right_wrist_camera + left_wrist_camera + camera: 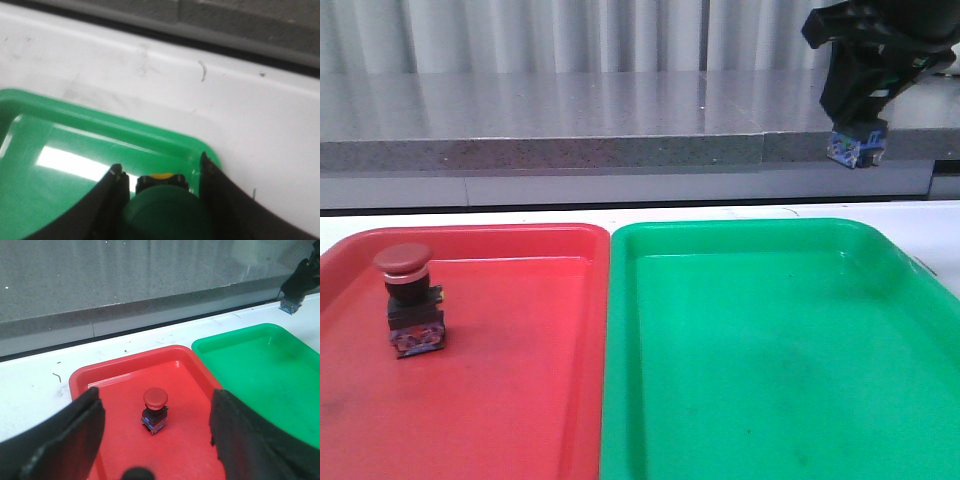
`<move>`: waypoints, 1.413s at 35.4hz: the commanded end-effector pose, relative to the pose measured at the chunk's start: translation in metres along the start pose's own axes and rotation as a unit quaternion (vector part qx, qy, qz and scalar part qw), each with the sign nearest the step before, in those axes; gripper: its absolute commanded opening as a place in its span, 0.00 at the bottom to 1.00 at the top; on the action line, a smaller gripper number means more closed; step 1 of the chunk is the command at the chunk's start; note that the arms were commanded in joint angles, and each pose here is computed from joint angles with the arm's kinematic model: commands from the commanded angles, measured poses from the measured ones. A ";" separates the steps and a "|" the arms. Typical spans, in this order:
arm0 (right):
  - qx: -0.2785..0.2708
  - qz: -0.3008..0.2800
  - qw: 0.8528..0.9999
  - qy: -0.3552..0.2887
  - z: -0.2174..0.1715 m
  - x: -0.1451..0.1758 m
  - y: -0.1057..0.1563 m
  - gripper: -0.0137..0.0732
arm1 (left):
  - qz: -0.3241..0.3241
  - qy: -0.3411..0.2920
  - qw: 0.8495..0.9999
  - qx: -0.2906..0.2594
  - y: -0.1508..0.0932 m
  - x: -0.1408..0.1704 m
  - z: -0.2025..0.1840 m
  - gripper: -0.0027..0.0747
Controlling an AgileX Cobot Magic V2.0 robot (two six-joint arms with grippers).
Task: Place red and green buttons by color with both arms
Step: 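Carry the green button with the right gripper into the green tray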
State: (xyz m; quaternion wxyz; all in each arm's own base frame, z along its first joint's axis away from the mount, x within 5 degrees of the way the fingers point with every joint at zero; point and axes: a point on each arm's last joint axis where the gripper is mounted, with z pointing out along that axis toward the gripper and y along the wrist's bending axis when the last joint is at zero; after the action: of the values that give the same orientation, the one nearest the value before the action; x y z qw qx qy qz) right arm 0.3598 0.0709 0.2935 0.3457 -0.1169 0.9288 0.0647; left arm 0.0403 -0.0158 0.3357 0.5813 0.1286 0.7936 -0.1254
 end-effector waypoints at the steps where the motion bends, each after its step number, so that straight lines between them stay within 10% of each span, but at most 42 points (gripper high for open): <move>1: -0.010 -0.030 0.997 -0.066 -0.032 0.007 0.020 0.32 | -0.003 -0.046 0.999 0.005 -0.001 -0.014 -0.003 0.60; 13: -0.044 -0.085 0.995 -0.029 0.004 0.078 0.061 0.32 | -0.003 -0.046 0.999 0.005 -0.001 -0.014 -0.003 0.60; 27: -0.037 -0.088 0.995 -0.012 0.035 0.085 0.060 0.35 | -0.003 -0.046 0.999 0.005 -0.001 -0.014 -0.003 0.60; 37: -0.037 -0.088 0.995 -0.013 0.034 0.085 0.060 0.66 | -0.003 -0.046 0.999 0.005 -0.001 -0.014 -0.003 0.60; 50: -0.047 -0.095 0.994 -0.036 -0.022 0.074 0.061 0.67 | -0.003 -0.046 0.999 0.005 -0.001 -0.014 -0.003 0.60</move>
State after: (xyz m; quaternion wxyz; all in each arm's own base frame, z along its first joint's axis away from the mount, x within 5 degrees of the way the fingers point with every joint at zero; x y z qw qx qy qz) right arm 0.2845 0.1154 0.2255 0.3255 -0.2106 0.9186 0.0763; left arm 0.0403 -0.0158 0.3357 0.5813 0.1286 0.7936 -0.1254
